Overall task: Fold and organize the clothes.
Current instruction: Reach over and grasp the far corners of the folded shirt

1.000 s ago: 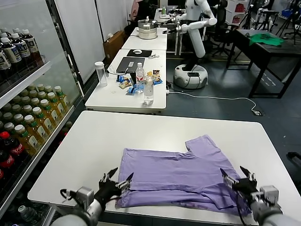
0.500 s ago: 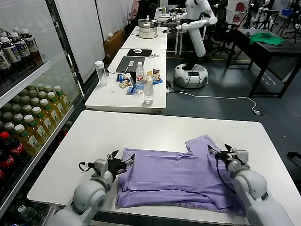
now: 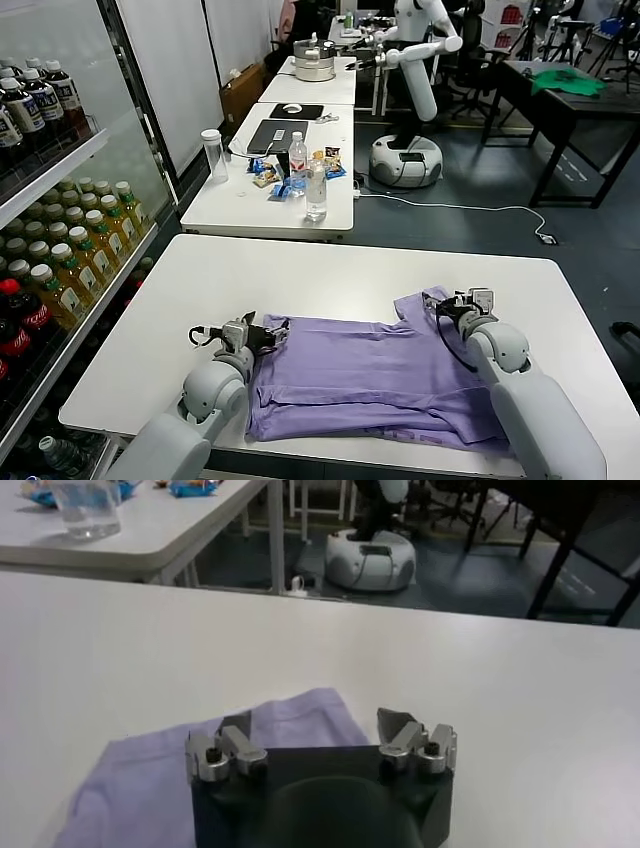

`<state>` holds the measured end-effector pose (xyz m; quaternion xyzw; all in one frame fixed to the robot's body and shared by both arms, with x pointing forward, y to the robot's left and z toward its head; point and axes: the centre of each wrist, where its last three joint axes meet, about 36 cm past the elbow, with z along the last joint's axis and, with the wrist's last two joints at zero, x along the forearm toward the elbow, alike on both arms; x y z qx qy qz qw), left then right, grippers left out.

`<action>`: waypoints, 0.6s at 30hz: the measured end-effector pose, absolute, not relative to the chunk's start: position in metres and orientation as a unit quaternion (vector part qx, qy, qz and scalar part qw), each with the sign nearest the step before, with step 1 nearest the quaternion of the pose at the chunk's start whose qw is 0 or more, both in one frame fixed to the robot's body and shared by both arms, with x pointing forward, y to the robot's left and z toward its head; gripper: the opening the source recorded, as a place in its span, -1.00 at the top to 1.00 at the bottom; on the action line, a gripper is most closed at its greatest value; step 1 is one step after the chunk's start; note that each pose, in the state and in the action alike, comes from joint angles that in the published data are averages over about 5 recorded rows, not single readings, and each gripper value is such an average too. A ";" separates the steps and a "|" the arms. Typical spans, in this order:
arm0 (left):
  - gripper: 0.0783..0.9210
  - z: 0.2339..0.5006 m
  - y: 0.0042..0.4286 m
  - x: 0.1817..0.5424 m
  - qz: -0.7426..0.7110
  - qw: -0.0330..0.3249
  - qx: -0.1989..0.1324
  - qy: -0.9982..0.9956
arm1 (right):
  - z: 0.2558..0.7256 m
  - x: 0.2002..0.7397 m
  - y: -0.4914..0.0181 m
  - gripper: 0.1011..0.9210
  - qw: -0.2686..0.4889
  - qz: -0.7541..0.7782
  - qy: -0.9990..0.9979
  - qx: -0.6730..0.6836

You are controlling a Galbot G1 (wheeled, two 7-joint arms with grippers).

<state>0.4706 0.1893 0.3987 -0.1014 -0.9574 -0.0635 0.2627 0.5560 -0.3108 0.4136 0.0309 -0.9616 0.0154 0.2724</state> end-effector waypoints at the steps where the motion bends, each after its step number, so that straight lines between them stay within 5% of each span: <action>1: -0.53 0.398 0.189 0.470 -0.063 0.264 -0.102 -0.957 | 0.413 0.556 -0.311 -0.37 0.273 0.016 -0.961 0.031; 18: 0.64 0.395 0.191 0.458 -0.038 0.269 -0.120 -0.955 | 0.416 0.545 -0.322 0.79 0.277 -0.003 -0.960 0.040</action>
